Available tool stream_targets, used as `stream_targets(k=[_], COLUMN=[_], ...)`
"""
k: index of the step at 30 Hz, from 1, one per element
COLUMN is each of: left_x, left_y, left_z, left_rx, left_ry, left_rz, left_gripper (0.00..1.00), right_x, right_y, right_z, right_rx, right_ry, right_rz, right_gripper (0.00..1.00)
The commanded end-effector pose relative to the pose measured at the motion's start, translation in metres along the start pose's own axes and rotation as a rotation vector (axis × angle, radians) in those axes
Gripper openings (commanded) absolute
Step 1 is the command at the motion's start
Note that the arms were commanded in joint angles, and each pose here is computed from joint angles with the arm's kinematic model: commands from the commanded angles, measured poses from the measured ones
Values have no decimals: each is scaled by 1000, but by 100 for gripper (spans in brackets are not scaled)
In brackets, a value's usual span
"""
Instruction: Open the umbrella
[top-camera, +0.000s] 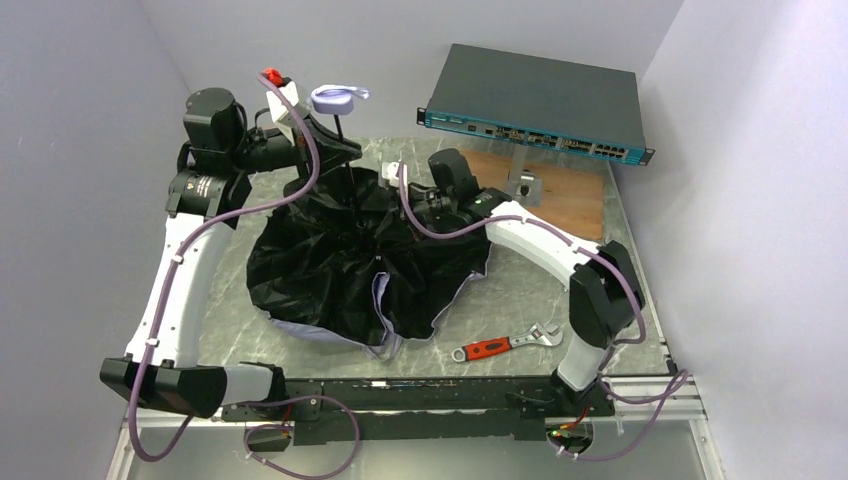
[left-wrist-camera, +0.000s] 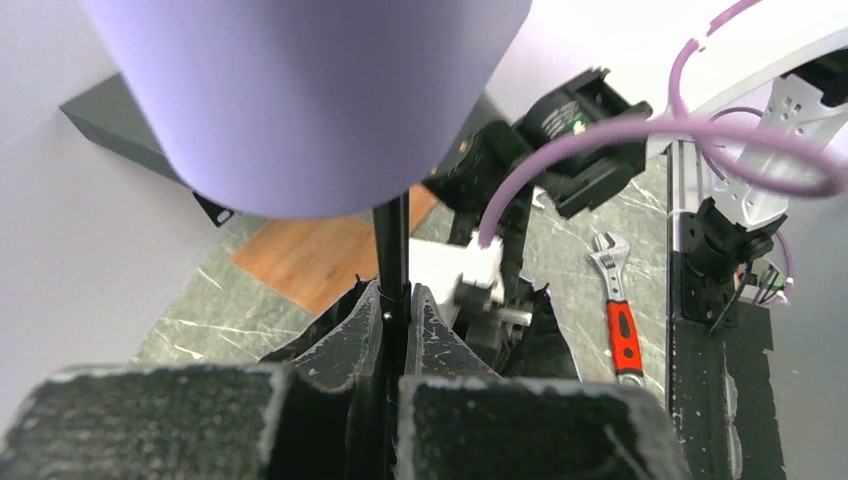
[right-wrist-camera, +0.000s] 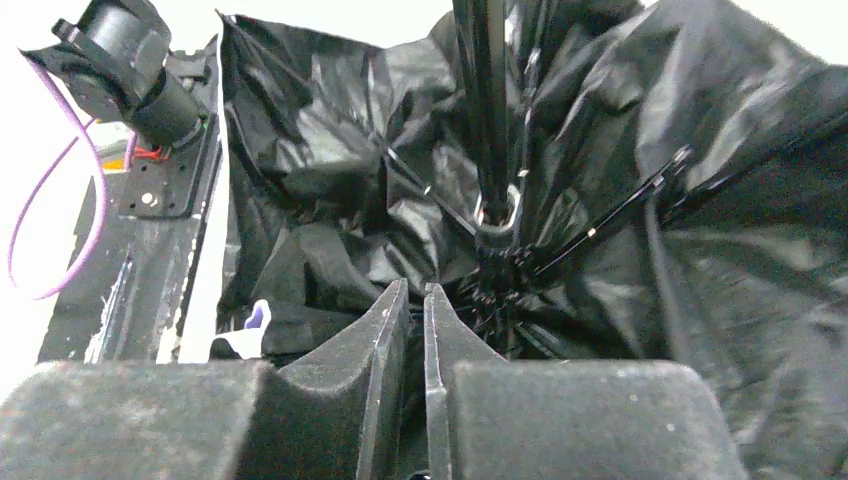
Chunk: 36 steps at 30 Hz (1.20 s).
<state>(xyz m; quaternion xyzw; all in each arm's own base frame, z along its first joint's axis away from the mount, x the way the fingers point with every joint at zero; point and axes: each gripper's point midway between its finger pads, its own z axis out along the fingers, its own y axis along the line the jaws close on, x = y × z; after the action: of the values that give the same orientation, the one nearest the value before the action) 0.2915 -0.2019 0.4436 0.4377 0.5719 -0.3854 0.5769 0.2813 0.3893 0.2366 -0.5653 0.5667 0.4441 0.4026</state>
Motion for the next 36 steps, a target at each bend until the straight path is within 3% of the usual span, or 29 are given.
stream_targets(k=[1,4,8,13,16,19,23,27,30,36], left_x=[-47,-54,-63,-77,-87,-96,-96,-81,-73,-65], left_y=[-2,4,20,37,40,39,35,26,21,8], left_z=[-5,-7,-10,-17,-18,-19,-21,-21,-20,-12], left_rx=[-17,-44,-95,-144,-143,-139,-125,-87,-78,-41], left_ry=[-83,-97,-124,-150,-169,-178,-173,-142,-130,-129], left_rz=[135,141,134,119,122,136,133,140,134,102], left_gripper=[0,0,0,0,0,0,0,0,0,0], right_x=[16,36,56,65,86,110,137,102,48,-60], right_y=[-3,-2,8,7,2,0,5,8,-2,-8], right_z=[10,17,19,21,22,19,2,-18,-29,-38], right_rx=[-20,-55,-110,-132,-157,-172,-182,-179,-139,-68], right_ry=[15,56,91,127,212,295,362,285,164,-125], right_rz=[25,42,49,47,19,-13,-75,-45,-37,40], right_gripper=[12,12,19,42,54,56,47,51,59,62])
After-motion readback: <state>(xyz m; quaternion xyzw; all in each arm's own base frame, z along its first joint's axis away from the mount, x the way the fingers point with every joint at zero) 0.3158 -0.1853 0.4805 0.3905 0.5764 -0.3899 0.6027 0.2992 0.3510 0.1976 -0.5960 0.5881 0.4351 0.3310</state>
